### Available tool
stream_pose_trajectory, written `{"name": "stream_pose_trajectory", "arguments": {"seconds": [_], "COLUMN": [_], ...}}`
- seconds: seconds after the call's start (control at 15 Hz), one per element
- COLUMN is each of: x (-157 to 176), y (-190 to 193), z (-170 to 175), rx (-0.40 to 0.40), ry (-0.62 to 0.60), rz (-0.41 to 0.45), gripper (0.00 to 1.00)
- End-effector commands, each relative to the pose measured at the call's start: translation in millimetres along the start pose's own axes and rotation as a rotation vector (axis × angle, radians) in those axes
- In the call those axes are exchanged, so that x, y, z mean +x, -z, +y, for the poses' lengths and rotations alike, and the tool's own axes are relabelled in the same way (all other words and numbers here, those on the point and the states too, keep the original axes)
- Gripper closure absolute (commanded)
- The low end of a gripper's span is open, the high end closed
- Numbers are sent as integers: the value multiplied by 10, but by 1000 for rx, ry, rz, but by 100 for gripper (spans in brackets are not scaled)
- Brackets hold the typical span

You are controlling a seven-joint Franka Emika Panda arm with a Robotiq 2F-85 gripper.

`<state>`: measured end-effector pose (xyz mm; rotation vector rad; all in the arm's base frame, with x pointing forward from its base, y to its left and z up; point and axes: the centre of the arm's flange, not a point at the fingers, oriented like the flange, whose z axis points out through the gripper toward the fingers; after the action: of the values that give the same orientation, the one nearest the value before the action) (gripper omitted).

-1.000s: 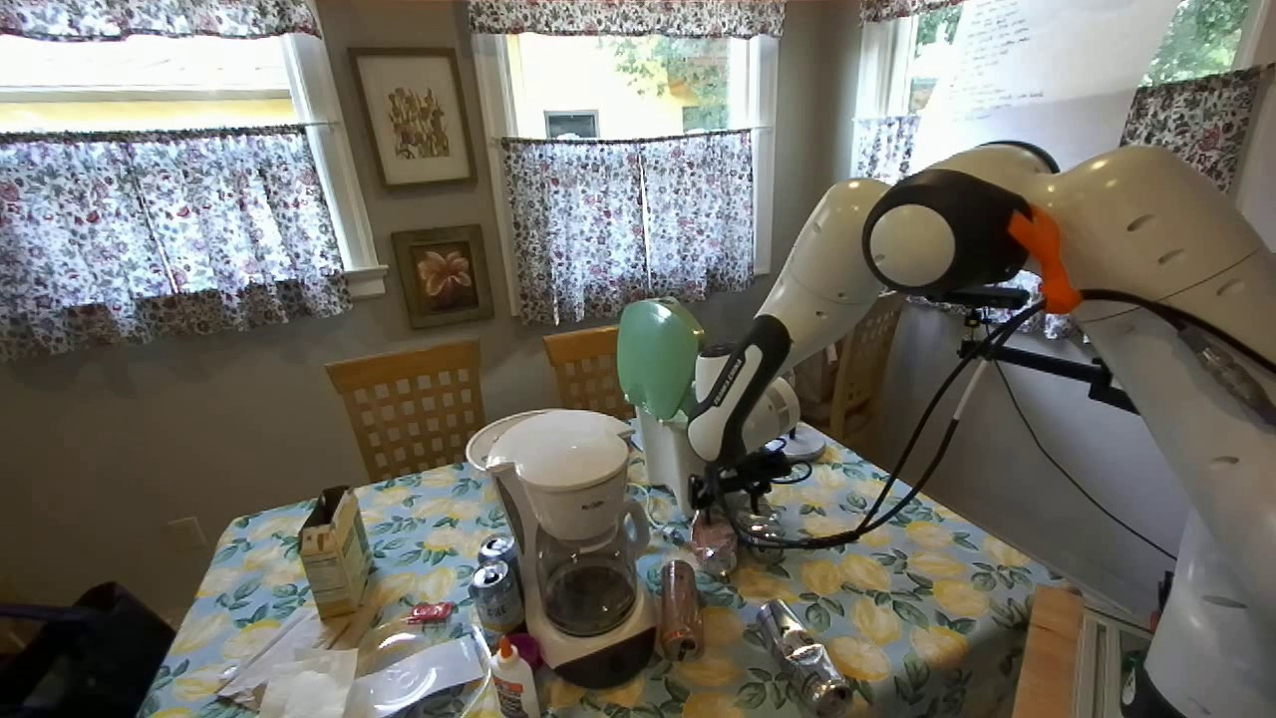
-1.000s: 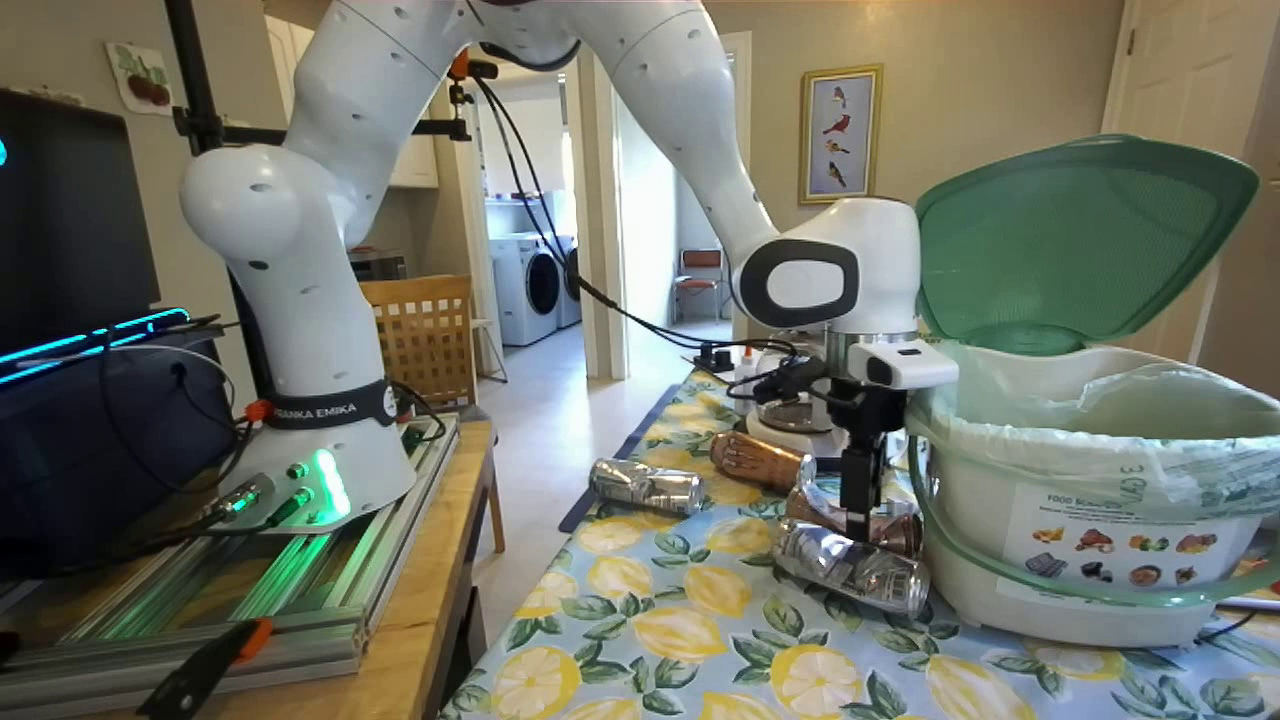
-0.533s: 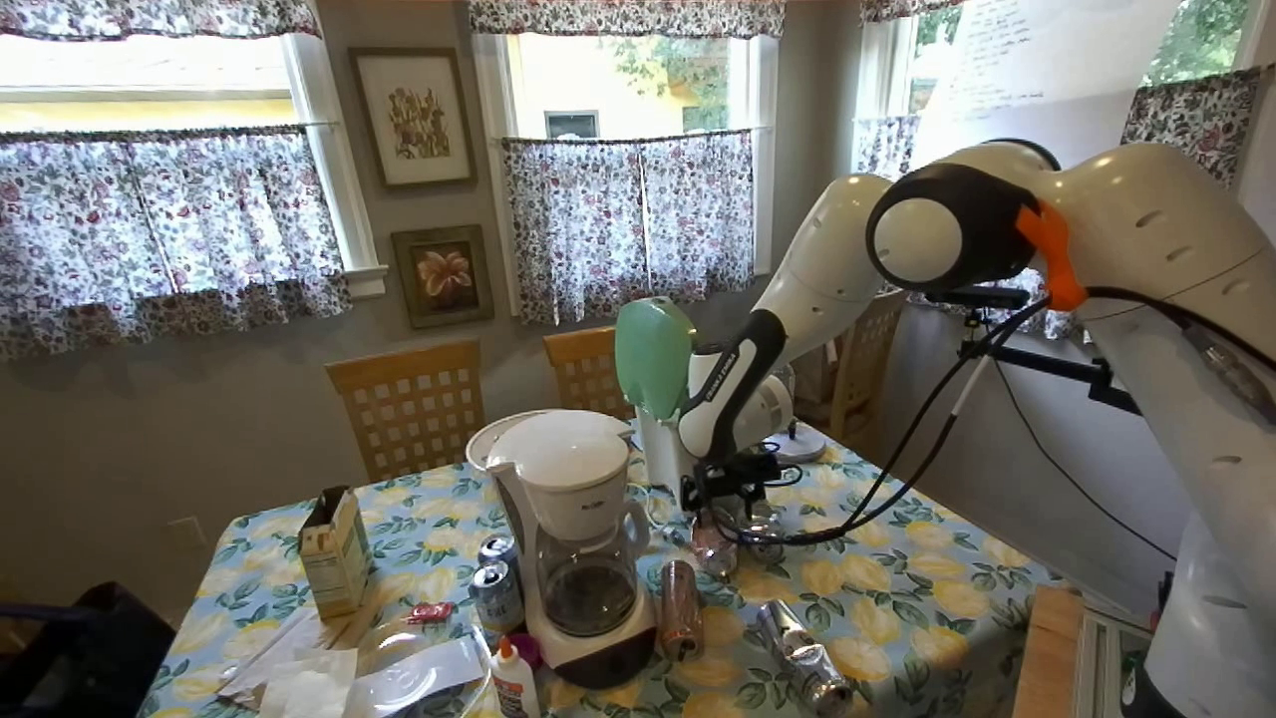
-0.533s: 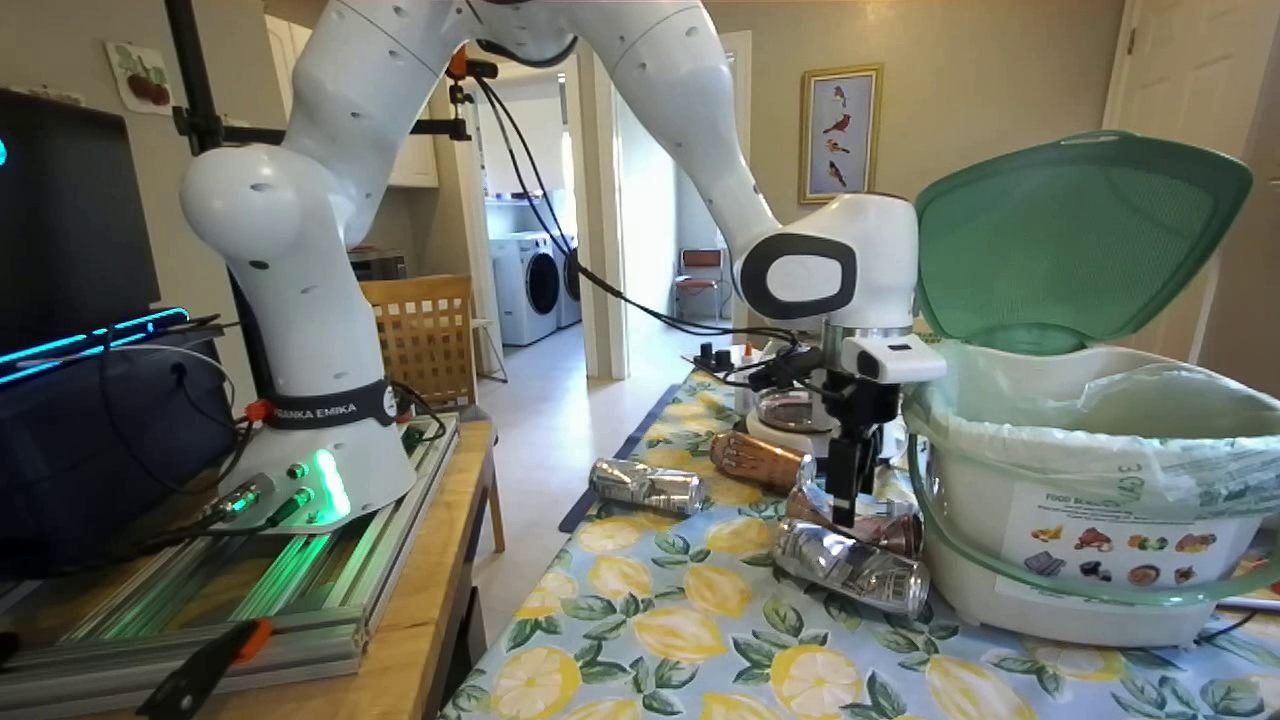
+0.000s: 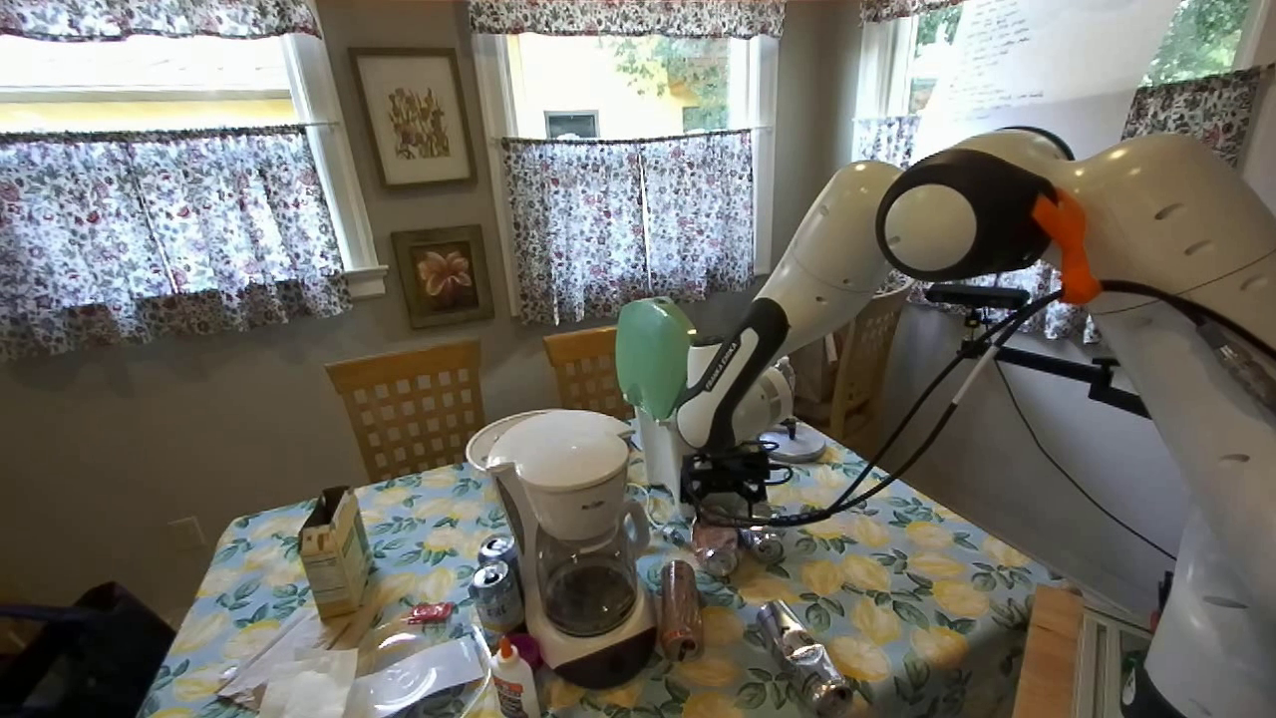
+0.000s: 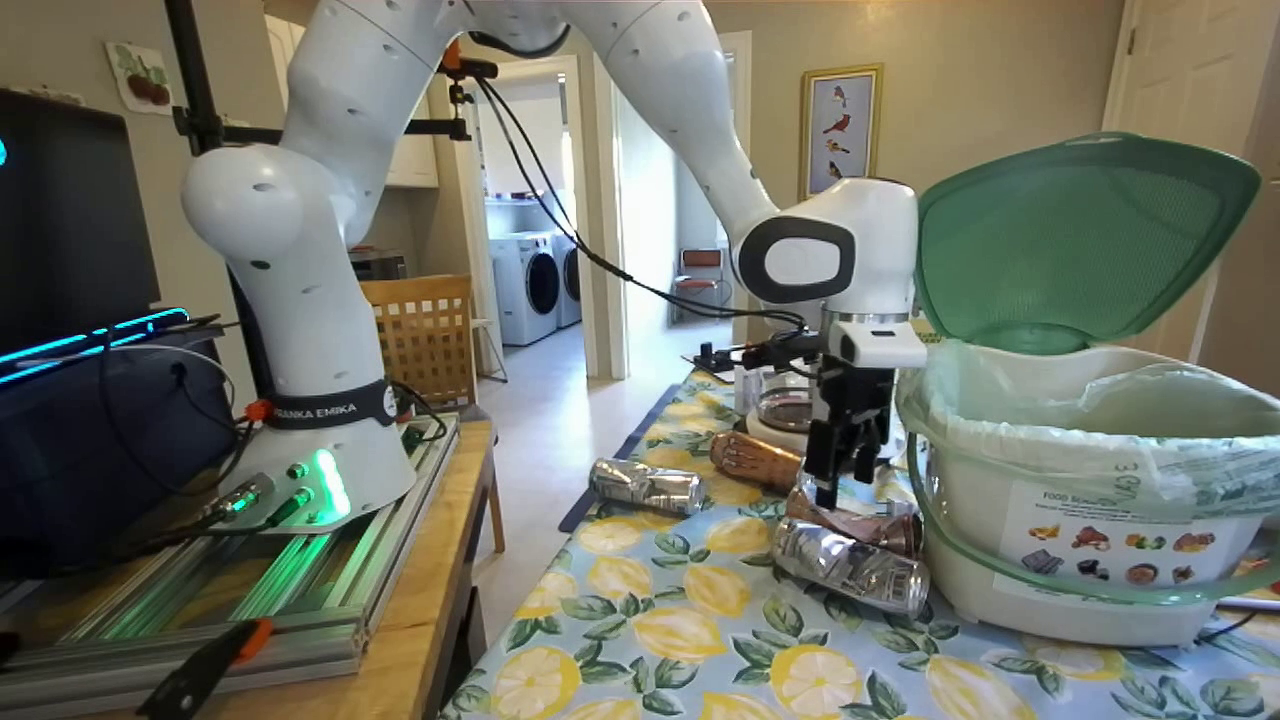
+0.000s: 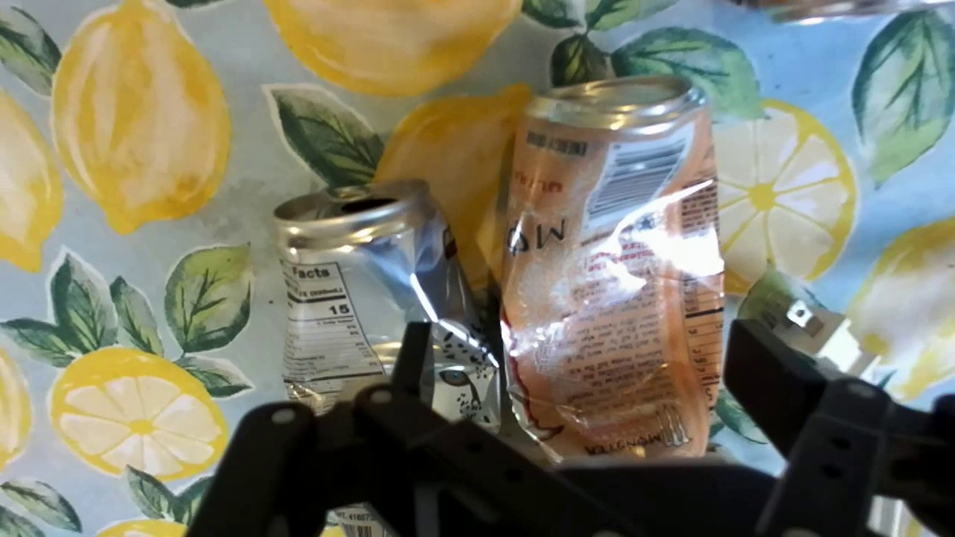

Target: Throw two cans into the bin

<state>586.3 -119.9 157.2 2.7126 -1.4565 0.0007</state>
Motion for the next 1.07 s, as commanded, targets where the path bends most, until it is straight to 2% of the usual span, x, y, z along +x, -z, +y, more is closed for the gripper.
{"name": "stream_pose_trajectory", "arguments": {"seconds": [0.0,0.2,0.47,0.6,1.0], "x": [-229,-307,-220,-175,-156], "y": [249,381,243,139,-91], "z": [1,3,85,129,145], "rx": [1,0,-58,-80,-98], "ry": [-103,-201,-234,-202,-80], "rz": [-6,-16,-27,-37,4], "gripper": [0,0,0,0,0]}}
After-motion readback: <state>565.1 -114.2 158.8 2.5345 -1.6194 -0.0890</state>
